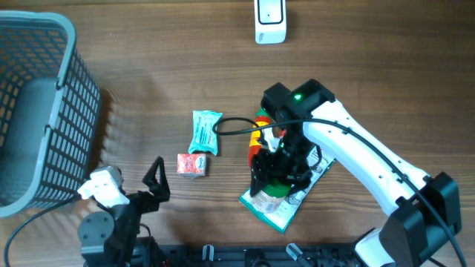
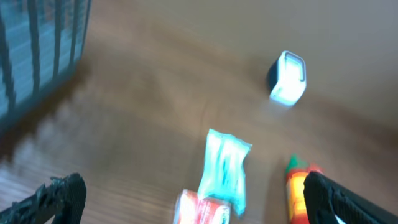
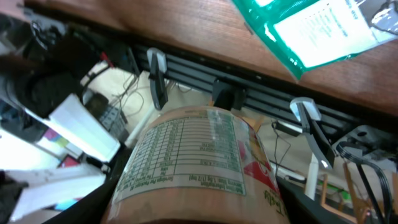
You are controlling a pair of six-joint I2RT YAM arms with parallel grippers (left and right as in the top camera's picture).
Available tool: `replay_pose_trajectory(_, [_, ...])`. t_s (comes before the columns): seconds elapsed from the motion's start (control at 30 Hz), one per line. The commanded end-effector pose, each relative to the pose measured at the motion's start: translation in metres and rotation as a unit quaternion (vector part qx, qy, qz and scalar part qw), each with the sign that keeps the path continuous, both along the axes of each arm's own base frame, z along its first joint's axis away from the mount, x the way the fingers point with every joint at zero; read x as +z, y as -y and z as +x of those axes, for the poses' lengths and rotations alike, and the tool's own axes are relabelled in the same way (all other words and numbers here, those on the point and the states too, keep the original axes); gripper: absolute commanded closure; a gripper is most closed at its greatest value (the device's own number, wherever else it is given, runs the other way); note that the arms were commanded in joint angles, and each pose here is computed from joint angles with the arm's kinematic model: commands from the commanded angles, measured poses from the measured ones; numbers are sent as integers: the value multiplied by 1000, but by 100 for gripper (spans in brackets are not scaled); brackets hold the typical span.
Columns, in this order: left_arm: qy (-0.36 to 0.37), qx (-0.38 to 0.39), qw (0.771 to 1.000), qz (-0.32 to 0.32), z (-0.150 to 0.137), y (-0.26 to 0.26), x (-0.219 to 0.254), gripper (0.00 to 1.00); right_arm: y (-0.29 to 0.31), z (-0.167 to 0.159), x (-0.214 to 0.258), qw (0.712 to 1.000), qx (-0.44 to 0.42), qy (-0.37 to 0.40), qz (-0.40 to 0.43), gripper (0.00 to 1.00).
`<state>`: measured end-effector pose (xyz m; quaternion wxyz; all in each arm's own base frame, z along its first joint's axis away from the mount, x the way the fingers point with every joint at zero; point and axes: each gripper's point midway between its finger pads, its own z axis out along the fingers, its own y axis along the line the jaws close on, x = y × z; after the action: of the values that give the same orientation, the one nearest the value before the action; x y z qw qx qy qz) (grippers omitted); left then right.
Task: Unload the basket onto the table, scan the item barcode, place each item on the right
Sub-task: 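Lift the jar and carry it to the white barcode scanner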
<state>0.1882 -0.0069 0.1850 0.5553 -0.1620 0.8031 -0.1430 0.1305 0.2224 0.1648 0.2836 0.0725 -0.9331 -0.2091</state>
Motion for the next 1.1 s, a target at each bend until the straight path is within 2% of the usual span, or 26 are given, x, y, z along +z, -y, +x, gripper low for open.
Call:
replay_pose_trajectory(0.0, [-71,-7,997,-11,-16,4,-33,0,-4,-5,21,998,15,25,58,48])
replay_pose_trajectory(0.07, [-127,-7,992,-15,-30,5,-56,0,-1,-8,32,996,16,50,72,48])
replay_pose_trajectory(0.2, [-127,-5,992,-14,-29,4,-56,0,10,-11,46,993,10,97,70,48])
replay_pose_trajectory(0.3, [-127,-5,992,-14,-29,4,-56,0,46,7,39,982,-48,178,-50,47])
replay_pose_trajectory(0.37, [-127,-5,992,-14,-29,4,-56,0,60,31,39,958,-115,241,-104,47])
replay_pose_trajectory(0.47, [-127,-5,992,-14,-29,4,-56,0,59,75,48,919,-175,337,-103,48])
replay_pose_trajectory(0.6, [-127,-5,992,-14,-29,4,-56,0,58,140,64,848,-256,449,-114,48])
replay_pose_trajectory(0.7, [-127,-5,992,-14,-29,4,-56,0,55,180,71,804,-285,508,-118,50])
replay_pose_trajectory(0.77, [-127,-5,992,-14,-29,4,-56,0,51,208,72,776,-290,546,-127,50])
replay_pose_trajectory(0.93, [-127,-5,992,-14,-29,4,-56,0,34,257,55,744,-237,607,-146,51])
replay_pose_trajectory(1.07, [-127,-5,992,-14,-29,4,-56,0,29,311,36,693,-213,666,-179,50])
